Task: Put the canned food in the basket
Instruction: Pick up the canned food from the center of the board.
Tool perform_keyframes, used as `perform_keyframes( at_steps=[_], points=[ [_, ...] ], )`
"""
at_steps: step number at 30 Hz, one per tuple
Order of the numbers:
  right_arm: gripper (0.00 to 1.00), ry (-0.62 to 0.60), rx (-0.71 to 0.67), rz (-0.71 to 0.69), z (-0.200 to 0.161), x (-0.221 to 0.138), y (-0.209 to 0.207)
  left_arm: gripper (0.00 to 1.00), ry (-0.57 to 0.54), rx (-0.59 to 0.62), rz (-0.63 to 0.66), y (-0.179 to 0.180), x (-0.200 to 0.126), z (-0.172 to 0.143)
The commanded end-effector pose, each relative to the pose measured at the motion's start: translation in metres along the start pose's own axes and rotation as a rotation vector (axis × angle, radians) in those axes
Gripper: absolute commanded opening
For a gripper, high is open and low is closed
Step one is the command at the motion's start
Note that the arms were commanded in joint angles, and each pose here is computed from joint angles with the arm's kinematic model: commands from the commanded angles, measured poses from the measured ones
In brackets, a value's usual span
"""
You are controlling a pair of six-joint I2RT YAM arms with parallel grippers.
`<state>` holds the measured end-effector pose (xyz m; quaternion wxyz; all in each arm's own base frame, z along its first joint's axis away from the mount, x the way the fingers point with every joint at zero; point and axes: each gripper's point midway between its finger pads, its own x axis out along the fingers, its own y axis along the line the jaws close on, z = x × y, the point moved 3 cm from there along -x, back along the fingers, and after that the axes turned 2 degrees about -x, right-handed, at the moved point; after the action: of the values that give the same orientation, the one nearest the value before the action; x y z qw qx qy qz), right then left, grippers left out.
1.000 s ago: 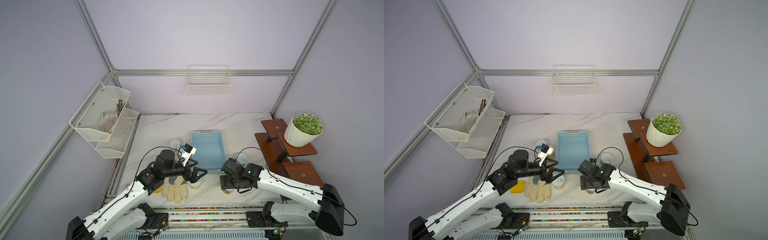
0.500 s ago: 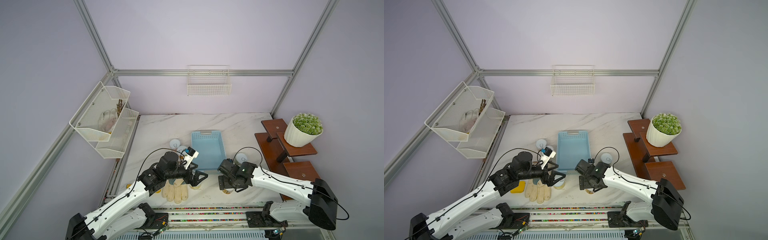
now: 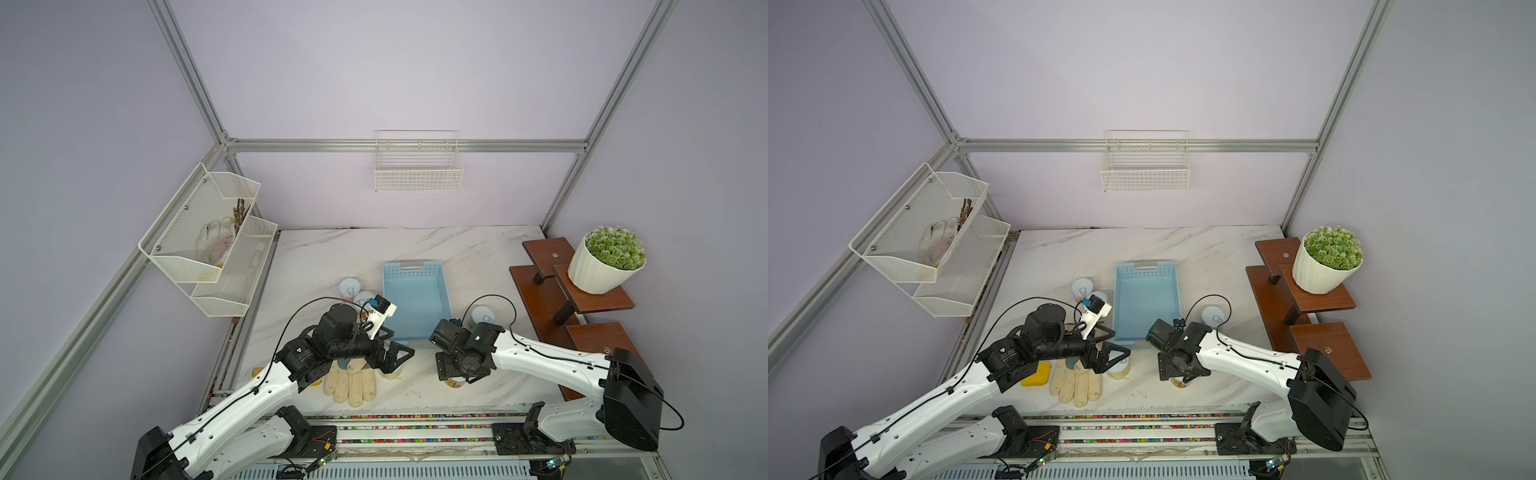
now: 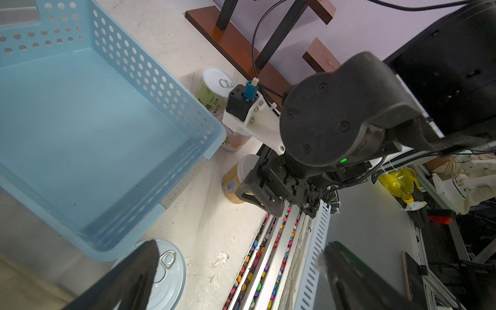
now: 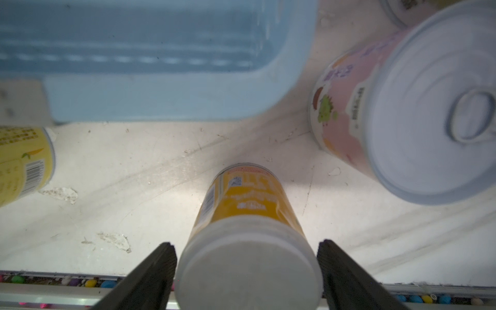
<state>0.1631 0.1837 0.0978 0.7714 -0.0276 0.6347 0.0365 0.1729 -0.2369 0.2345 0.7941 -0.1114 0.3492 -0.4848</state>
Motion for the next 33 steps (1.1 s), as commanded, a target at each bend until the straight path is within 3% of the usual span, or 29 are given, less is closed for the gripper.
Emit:
perform_keyframes(
  at_steps=[1, 9, 17, 22, 26, 29, 31, 33],
  points=[
    [0.87, -0.012, -0.016, 0.003, 0.004, 0.001, 0.005, 1.0, -0.049, 0.061, -0.02, -0.012, -0.007, 0.019],
    [0.81, -0.01, -0.017, -0.002, 0.005, 0.005, 0.006, 1.0, -0.042, 0.061, -0.021, -0.013, -0.005, 0.02],
    [0.67, -0.007, -0.008, 0.002, 0.0, 0.004, 0.002, 1.0, -0.045, 0.058, -0.012, -0.011, -0.005, 0.02],
    [0.44, -0.039, 0.002, 0.035, 0.002, -0.012, 0.001, 1.0, -0.07, 0.056, 0.015, -0.01, -0.01, 0.023],
    [0.21, -0.118, -0.008, 0.107, 0.011, -0.041, 0.002, 1.0, -0.116, 0.042, 0.091, -0.001, -0.018, 0.026],
    [0.07, -0.179, -0.049, 0.146, 0.02, -0.066, 0.004, 1.0, -0.135, 0.046, 0.08, -0.005, -0.022, 0.028],
    [0.0, -0.229, -0.054, 0.146, 0.028, -0.08, 0.004, 1.0, -0.14, 0.045, 0.07, -0.007, -0.024, 0.03],
    [0.0, -0.279, -0.072, 0.156, 0.039, -0.095, 0.007, 1.0, -0.154, 0.038, 0.077, -0.007, -0.027, 0.03]
  ],
)
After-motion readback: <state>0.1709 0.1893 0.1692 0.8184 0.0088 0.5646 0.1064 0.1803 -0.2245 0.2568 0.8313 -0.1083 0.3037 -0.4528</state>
